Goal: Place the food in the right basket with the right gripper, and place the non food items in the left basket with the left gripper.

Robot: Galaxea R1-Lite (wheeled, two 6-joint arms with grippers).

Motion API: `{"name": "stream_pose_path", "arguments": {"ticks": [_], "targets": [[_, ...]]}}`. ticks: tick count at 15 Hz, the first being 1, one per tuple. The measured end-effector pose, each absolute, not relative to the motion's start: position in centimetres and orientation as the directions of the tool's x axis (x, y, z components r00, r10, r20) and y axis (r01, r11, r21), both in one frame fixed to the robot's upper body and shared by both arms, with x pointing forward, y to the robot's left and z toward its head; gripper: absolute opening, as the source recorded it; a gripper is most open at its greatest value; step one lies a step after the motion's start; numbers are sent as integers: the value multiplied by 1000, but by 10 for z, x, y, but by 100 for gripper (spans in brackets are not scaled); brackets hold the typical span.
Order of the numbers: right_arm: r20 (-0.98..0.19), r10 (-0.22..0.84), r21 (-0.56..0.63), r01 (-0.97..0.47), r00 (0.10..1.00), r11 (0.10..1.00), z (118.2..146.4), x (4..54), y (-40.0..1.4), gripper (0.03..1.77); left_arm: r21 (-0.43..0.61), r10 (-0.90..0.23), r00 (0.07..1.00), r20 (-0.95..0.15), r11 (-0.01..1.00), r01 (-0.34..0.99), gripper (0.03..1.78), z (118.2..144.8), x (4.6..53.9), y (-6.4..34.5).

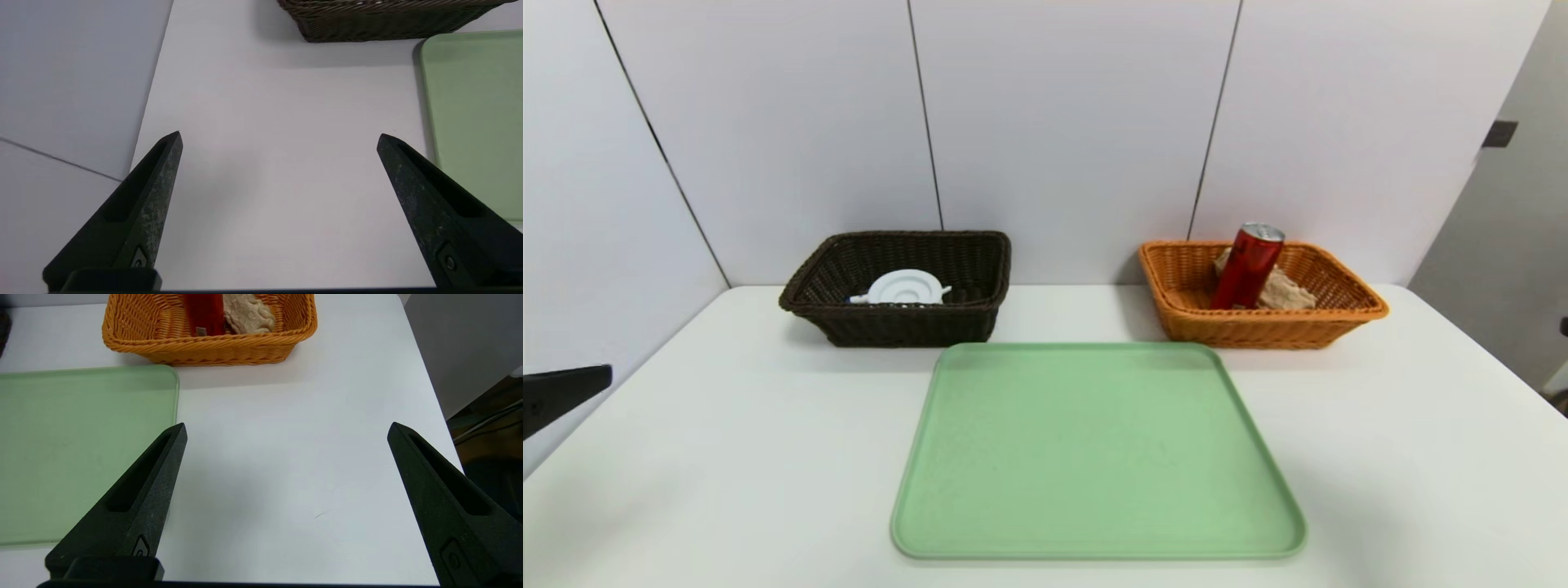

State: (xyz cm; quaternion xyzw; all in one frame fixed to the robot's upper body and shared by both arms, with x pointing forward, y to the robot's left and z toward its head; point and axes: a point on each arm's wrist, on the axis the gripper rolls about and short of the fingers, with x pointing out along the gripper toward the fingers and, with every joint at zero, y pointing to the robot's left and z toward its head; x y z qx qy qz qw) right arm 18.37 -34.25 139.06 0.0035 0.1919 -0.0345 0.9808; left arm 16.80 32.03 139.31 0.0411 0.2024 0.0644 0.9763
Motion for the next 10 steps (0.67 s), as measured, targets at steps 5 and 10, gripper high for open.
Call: {"name": "stream_pose_path", "arguments": {"ticks": [5, 10], "targets": [[-307, -62, -7, 63, 950, 998, 1376, 141, -340, 169, 113, 248, 881, -403, 969, -221, 169, 1353, 131, 336], [-262, -64, -12, 63, 963, 998, 1353, 110, -338, 169, 104, 289, 874, -390, 957, -270, 169, 1310, 95, 342]]}}
